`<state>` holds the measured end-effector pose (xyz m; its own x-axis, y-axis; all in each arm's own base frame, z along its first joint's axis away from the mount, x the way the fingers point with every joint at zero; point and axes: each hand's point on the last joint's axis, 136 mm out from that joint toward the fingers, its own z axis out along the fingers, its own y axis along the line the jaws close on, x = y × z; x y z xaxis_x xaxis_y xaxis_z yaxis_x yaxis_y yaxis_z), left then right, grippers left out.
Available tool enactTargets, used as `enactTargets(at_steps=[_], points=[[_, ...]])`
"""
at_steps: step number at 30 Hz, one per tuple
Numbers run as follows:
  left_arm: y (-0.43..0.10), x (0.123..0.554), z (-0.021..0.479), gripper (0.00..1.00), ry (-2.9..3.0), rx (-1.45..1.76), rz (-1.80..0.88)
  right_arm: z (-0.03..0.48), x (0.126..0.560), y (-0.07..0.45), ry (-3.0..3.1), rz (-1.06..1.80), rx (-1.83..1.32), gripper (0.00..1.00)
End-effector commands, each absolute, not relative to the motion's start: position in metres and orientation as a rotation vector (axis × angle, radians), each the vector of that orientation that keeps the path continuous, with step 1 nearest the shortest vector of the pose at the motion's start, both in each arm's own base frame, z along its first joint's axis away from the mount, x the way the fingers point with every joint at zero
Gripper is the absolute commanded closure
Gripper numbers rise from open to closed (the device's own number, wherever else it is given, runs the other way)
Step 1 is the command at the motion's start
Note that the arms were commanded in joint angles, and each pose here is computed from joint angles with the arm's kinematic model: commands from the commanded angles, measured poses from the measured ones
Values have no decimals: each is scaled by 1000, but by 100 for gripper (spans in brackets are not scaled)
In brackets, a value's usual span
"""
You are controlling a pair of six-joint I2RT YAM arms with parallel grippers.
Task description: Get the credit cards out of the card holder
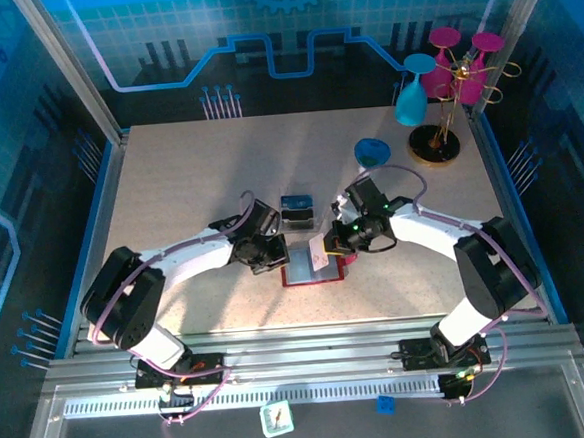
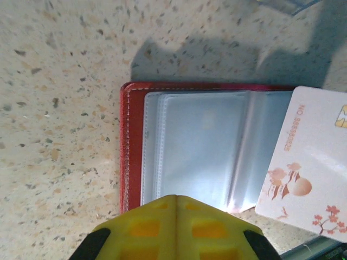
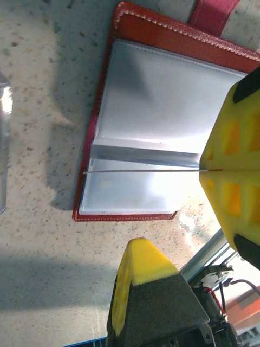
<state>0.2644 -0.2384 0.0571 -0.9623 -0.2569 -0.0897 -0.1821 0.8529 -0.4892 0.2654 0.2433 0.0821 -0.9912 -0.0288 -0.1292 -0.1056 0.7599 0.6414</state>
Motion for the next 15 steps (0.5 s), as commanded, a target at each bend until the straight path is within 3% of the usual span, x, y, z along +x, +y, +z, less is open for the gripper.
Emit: enactTargets(at_steps=[1,15], points=[[-223,273,80,94,2821,-320,-673,97,269,231,2837,950,-188,100],[-163,267,72,89,2798,-480,-633,153,320,230,2603,682,-818,100]])
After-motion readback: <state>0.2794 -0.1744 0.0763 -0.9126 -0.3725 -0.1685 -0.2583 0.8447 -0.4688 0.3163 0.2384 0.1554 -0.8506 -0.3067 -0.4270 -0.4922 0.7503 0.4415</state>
